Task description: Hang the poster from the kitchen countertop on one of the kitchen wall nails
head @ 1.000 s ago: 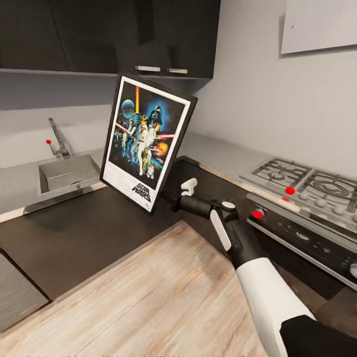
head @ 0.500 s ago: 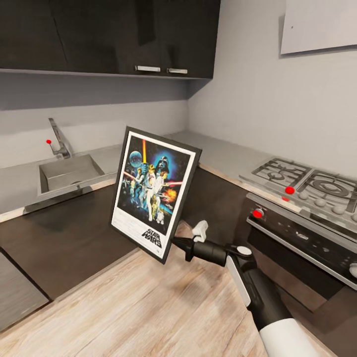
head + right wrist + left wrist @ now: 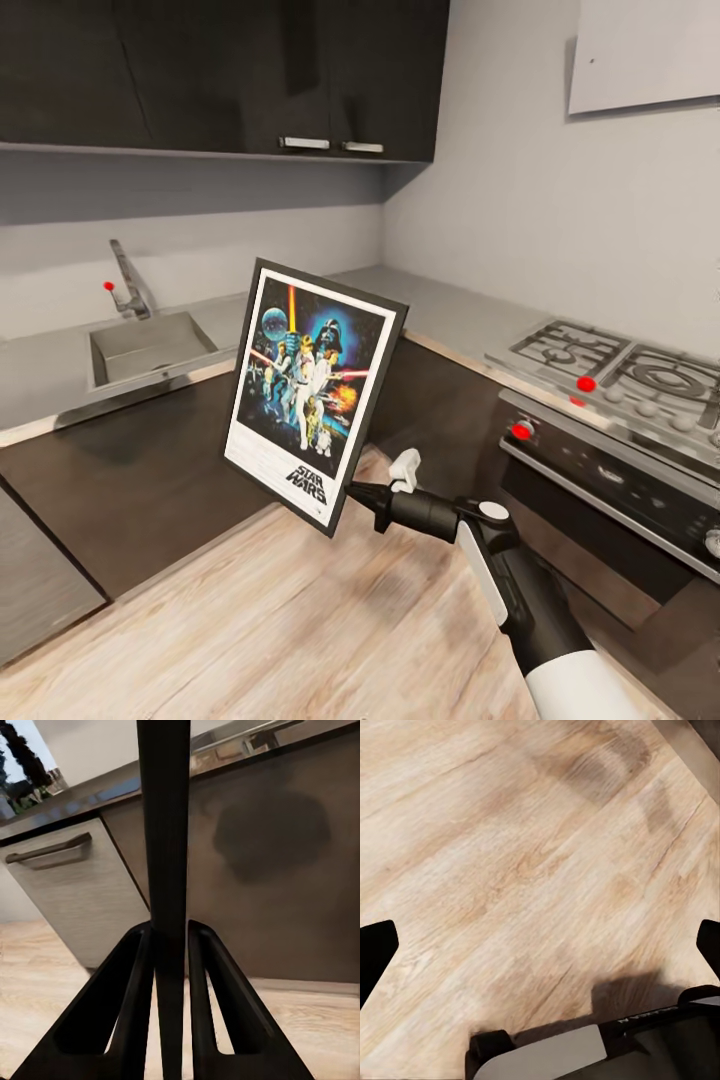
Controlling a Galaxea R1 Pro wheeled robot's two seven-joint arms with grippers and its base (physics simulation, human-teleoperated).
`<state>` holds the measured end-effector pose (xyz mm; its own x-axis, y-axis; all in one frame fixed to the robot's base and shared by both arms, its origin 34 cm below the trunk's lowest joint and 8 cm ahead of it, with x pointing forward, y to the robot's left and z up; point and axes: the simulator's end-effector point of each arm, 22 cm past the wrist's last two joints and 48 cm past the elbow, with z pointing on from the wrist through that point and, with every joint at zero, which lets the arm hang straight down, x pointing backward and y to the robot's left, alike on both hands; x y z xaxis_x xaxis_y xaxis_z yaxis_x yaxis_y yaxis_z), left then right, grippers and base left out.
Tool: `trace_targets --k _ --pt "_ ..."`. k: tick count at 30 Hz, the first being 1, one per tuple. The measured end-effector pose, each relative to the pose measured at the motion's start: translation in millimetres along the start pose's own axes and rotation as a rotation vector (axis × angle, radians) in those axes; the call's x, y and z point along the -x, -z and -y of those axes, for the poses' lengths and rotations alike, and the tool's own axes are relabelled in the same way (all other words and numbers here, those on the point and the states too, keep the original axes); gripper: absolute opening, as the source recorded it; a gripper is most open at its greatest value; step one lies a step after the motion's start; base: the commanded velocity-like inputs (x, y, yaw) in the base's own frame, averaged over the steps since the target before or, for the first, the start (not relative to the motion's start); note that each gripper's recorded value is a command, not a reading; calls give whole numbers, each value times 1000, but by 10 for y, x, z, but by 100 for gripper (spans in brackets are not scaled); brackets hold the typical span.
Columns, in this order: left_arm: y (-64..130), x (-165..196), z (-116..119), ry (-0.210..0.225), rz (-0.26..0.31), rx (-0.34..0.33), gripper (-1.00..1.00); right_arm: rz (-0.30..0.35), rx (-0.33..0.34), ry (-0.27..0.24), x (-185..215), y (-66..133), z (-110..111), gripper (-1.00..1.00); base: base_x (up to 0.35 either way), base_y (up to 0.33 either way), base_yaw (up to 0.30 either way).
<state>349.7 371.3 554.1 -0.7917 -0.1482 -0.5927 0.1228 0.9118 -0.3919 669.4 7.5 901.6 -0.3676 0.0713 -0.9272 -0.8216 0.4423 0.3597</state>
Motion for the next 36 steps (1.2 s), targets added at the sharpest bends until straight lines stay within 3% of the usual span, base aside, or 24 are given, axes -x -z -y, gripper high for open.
trace_targets --k 22,26,34,36 --pt "148 104 72 8 -7 8 100 1 -3 -5 196 25 -67 -100 -47 0 1" --pt "177 141 46 9 -12 37 100 0 -3 -5 255 32 -89 -100 0 0 0" --pt "116 103 -50 89 -60 118 100 5 -5 -4 289 44 -88 -100 0 0 0" --pt "90 248 -85 95 -63 130 100 6 -5 -2 299 47 -88 -100 0 0 0"
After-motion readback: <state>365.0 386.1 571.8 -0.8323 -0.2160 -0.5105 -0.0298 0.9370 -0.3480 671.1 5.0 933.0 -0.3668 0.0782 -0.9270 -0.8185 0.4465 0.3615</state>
